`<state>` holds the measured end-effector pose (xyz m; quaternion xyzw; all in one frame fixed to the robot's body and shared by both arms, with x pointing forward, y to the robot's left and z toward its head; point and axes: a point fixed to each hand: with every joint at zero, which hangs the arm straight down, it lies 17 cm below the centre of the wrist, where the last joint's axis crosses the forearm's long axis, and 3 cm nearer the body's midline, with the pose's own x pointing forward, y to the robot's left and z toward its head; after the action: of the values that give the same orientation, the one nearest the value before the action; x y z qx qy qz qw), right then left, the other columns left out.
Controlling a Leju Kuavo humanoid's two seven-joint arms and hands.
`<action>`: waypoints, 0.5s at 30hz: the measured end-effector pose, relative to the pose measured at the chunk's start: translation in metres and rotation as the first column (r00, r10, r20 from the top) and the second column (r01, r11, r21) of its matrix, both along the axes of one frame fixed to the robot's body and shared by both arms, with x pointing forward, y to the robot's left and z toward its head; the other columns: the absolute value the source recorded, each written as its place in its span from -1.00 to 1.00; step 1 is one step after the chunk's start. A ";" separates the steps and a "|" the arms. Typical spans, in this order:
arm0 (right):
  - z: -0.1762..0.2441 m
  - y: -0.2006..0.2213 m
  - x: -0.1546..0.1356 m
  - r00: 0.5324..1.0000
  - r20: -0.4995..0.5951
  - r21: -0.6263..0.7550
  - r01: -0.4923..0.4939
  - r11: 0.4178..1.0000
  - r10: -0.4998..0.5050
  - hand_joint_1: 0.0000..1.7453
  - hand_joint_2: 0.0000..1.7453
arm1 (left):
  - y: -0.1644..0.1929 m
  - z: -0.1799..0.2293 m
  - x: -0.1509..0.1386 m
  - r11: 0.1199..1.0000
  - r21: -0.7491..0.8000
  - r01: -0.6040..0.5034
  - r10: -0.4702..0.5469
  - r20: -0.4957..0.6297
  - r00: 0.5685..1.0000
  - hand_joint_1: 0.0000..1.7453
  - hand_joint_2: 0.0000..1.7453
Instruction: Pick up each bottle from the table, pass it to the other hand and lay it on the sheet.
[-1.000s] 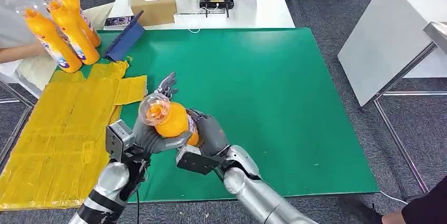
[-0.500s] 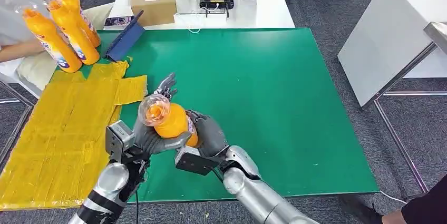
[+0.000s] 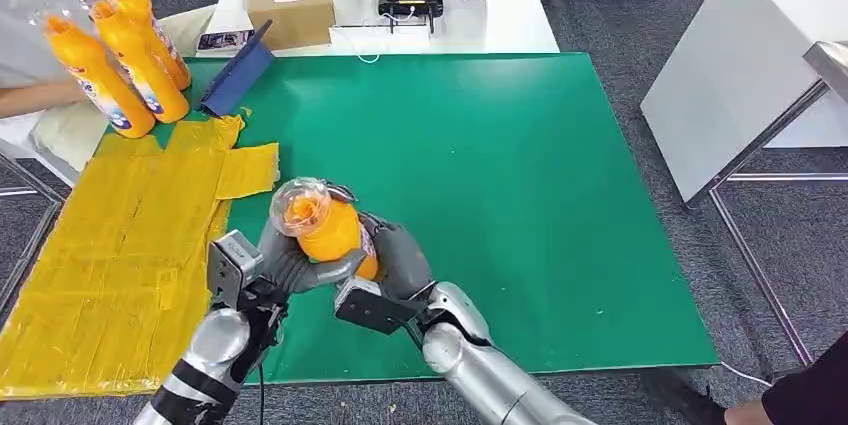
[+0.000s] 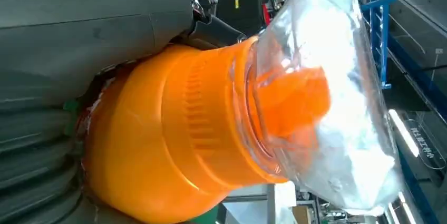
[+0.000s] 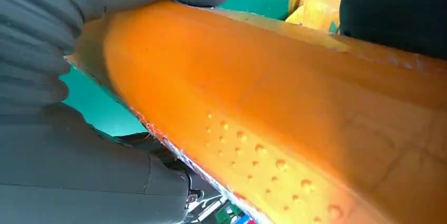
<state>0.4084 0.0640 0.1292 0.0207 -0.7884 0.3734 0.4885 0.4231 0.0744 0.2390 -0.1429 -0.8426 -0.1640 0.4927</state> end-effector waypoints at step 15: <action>0.011 -0.007 0.001 0.999 0.014 0.072 0.045 0.996 -0.046 -1.00 1.00 | 0.002 0.007 0.005 0.999 0.017 -0.042 0.041 0.037 0.998 1.00 1.00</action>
<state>0.4090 0.0573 0.1406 0.0171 -0.8053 0.3338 0.4896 0.4283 0.0765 0.2456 -0.1179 -0.8527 -0.1639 0.4817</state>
